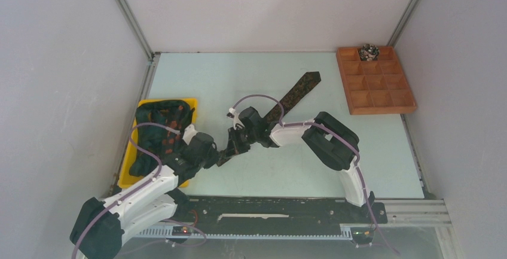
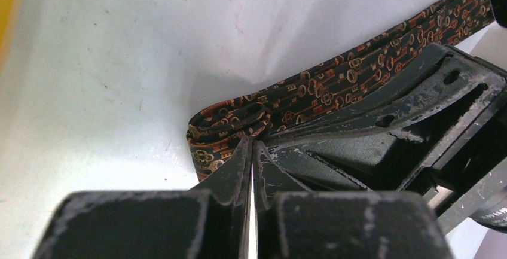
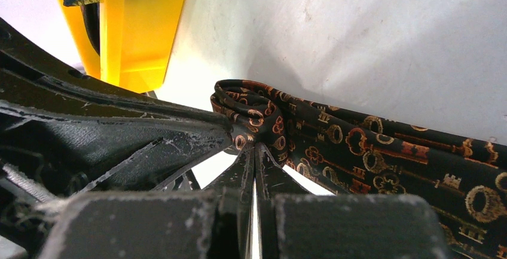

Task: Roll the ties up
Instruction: Roll the tie at the center of the board.

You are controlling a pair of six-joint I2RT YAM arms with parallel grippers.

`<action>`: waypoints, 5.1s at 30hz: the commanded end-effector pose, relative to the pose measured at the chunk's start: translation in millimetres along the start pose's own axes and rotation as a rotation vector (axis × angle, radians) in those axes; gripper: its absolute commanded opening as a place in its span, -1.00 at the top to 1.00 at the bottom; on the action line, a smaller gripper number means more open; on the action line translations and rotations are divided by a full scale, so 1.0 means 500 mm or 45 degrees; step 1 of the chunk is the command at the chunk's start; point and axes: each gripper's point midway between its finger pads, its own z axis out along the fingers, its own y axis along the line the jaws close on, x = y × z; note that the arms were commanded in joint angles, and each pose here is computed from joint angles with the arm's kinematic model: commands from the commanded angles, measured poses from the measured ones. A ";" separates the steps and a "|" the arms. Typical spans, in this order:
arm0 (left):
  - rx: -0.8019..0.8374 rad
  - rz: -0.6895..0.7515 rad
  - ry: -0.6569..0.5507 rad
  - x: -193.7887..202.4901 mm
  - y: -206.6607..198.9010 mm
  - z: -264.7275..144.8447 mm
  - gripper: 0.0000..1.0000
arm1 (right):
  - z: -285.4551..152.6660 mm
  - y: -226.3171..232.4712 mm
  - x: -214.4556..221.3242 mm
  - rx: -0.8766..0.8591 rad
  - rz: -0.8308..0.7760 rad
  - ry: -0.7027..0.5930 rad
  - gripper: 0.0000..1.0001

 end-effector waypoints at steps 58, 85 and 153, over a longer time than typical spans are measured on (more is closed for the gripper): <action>-0.025 -0.003 -0.053 0.010 0.060 -0.007 -0.20 | 0.007 -0.055 -0.031 0.086 -0.040 -0.010 1.00; 0.028 -0.183 -0.077 0.005 0.048 0.025 -0.14 | -0.004 -0.071 -0.029 0.061 -0.027 -0.023 1.00; 0.051 -0.124 -0.085 -0.004 0.026 0.035 -0.06 | -0.012 -0.083 -0.030 0.050 -0.014 -0.006 0.99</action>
